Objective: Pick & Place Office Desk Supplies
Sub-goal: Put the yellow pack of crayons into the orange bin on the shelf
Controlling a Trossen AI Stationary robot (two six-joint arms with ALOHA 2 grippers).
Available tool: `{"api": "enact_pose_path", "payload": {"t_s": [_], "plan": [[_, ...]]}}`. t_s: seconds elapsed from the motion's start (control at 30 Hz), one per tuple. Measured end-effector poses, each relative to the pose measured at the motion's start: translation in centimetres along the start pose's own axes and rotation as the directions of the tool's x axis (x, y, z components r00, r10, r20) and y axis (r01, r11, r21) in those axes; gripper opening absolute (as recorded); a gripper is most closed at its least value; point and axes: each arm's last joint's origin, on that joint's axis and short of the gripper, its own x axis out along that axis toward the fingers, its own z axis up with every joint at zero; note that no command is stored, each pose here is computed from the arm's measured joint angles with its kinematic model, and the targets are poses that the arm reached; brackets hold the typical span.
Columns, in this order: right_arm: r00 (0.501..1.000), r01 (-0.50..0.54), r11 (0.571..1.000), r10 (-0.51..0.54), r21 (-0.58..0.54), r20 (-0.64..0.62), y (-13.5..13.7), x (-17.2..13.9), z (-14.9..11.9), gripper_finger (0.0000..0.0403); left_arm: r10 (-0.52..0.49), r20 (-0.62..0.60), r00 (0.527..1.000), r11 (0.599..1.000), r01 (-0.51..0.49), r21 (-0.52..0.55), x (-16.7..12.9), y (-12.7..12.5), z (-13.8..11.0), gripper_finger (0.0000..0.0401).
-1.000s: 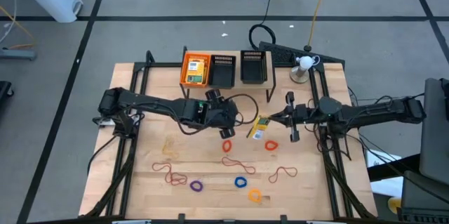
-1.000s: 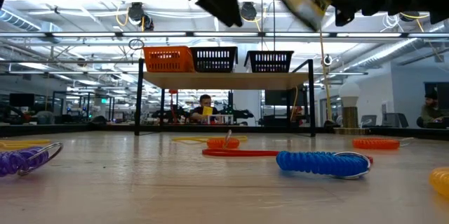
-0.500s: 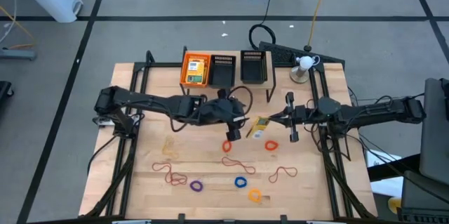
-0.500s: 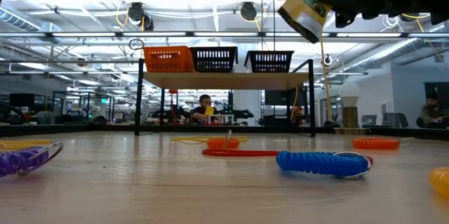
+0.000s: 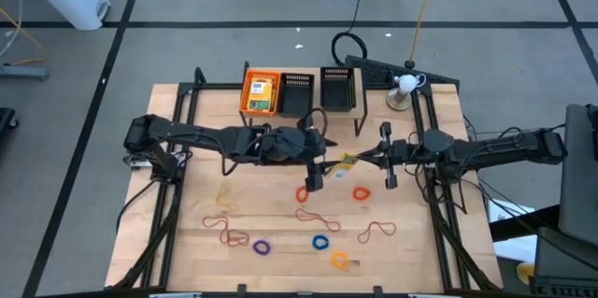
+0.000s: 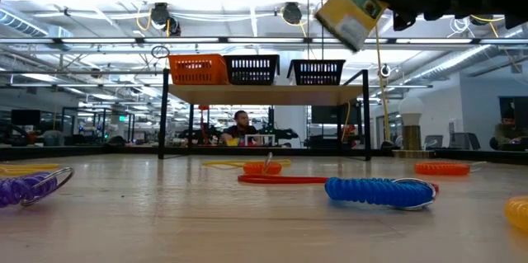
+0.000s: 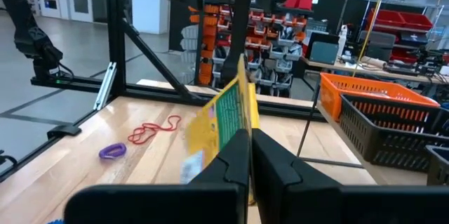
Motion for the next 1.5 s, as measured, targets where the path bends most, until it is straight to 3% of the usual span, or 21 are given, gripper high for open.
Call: {"api": "enact_pose_path", "payload": {"t_s": [0.7,1.5], "plan": [[0.998,0.002,1.0,-0.001,-0.013,0.056,0.0,0.1,0.5,0.0,0.022,0.051,0.998,0.999,-0.02,-0.049,2.1,0.4,-0.4,0.0212],[0.998,0.002,1.0,-0.001,-0.015,0.067,-0.1,0.4,0.5,0.0,-0.039,0.083,0.996,0.996,0.046,-0.08,3.7,0.7,-0.8,0.0212]]}}
